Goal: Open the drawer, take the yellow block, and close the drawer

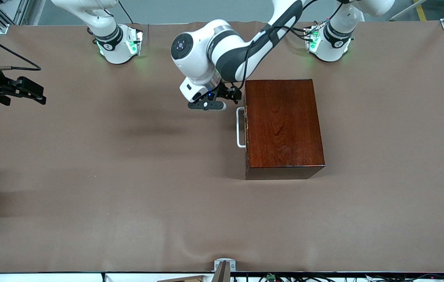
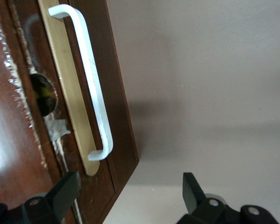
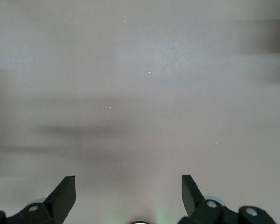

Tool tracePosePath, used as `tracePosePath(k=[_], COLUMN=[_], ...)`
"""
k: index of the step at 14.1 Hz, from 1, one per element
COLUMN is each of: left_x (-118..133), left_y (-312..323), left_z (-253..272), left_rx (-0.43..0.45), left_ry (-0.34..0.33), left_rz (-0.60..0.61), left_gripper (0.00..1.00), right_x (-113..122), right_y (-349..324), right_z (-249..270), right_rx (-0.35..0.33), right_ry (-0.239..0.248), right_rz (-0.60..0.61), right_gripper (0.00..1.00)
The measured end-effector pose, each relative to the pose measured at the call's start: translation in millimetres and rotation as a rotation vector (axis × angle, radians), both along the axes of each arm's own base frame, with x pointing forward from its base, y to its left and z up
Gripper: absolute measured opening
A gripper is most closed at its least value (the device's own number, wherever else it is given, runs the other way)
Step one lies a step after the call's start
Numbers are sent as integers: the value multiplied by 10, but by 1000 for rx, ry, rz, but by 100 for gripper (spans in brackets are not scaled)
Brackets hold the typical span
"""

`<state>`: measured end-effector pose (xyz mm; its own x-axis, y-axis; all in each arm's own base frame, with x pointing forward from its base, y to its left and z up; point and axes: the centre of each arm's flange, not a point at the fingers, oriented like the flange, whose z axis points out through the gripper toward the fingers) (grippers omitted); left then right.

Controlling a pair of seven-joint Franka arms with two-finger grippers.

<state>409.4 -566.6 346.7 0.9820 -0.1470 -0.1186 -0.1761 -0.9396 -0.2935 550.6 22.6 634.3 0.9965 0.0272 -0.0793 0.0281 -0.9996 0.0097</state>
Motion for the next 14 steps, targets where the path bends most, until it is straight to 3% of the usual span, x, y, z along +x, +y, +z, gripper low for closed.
tracePosePath(k=[4,14], left_x=[89,322], left_y=[57,109], left_z=[-267,-635], left_rx=[48,31], left_ry=[-7,-44], left_rz=[-5,60], left_gripper=[100,100], right_x=[3,21], right_y=[3,-6], right_z=[-11,-30], right_rx=[0,0], right_ry=[2,1], right_rz=[0,-1], right_gripper=[100,100])
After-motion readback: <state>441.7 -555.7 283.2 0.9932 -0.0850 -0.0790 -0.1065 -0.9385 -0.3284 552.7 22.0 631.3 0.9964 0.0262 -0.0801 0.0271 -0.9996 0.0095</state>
